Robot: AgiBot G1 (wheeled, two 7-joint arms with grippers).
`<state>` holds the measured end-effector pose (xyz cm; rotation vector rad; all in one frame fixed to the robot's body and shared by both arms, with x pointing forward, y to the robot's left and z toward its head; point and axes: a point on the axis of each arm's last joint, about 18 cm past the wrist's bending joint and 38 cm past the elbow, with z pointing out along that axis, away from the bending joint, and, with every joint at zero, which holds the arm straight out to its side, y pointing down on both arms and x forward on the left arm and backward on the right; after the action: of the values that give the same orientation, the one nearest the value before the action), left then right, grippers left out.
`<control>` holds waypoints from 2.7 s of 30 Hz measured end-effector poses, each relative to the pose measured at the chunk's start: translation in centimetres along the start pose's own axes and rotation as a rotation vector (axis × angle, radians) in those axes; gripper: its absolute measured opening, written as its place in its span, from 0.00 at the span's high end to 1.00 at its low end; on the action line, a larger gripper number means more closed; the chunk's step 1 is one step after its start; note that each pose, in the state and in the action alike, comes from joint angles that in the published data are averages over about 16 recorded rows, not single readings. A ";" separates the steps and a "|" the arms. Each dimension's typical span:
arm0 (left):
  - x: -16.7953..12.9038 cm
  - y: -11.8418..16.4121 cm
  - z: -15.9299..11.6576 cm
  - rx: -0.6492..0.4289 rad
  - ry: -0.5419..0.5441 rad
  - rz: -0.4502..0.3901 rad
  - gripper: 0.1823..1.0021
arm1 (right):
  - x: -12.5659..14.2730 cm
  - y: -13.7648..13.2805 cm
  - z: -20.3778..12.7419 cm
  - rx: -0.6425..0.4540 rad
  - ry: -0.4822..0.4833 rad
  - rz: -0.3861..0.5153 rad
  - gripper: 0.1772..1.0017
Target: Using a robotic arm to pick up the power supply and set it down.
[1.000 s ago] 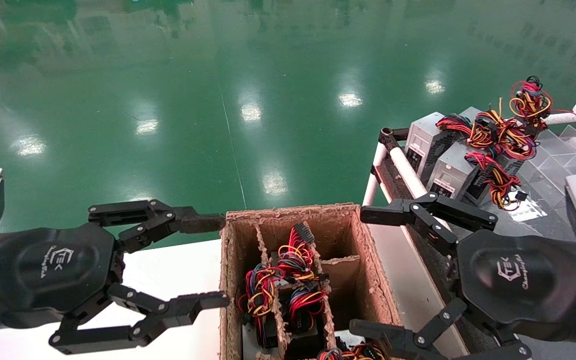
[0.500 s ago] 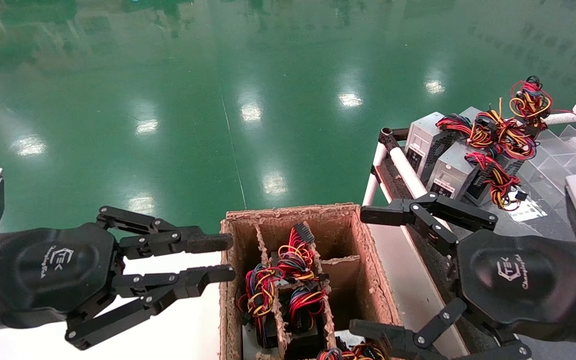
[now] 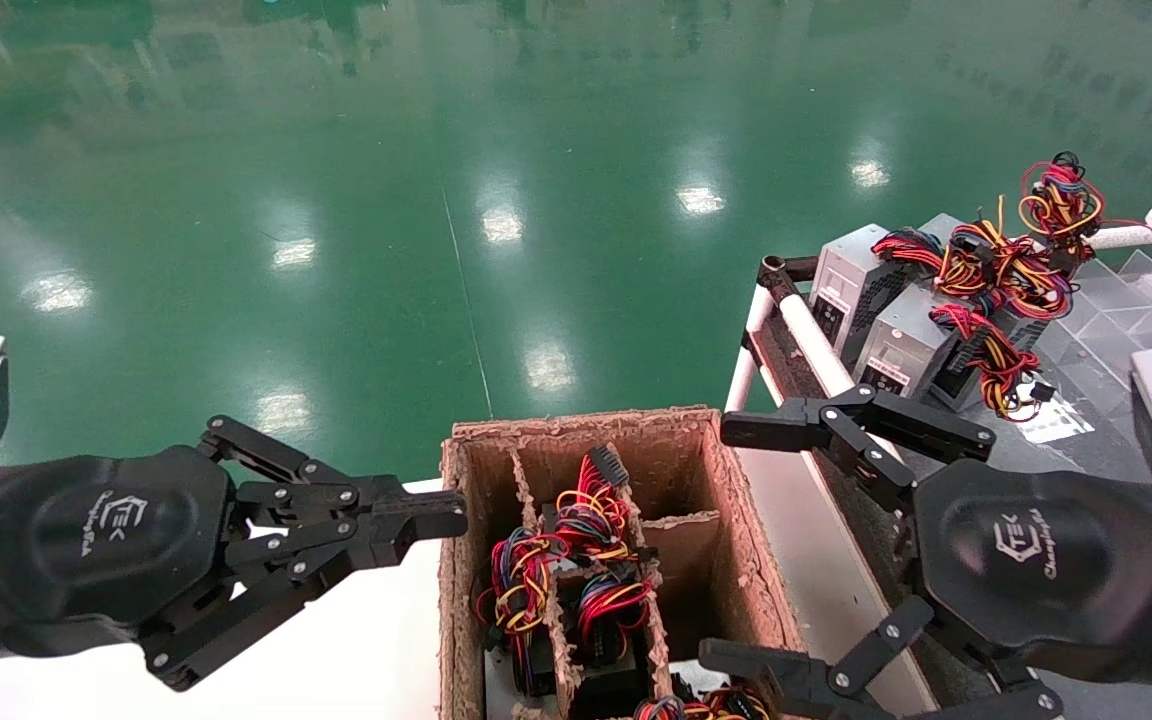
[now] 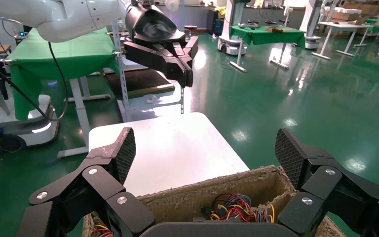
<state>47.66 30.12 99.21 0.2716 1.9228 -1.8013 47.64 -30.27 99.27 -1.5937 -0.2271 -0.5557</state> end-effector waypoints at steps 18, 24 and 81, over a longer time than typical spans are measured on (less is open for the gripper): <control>0.0 0.0 0.0 0.000 0.000 0.000 0.92 | 0.0 0.0 0.0 0.000 0.000 0.000 0.00; 0.0 0.0 0.0 0.000 0.000 0.000 0.84 | 0.0 0.1 0.0 -0.004 0.002 0.003 0.00; 0.0 0.0 0.0 0.000 0.000 0.000 0.00 | 1.8 9.8 2.0 -0.719 -0.106 0.019 0.36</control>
<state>47.67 30.13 99.21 0.2716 1.9228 -1.8013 54.10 -29.76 91.53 -2.3229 -0.0904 -0.5707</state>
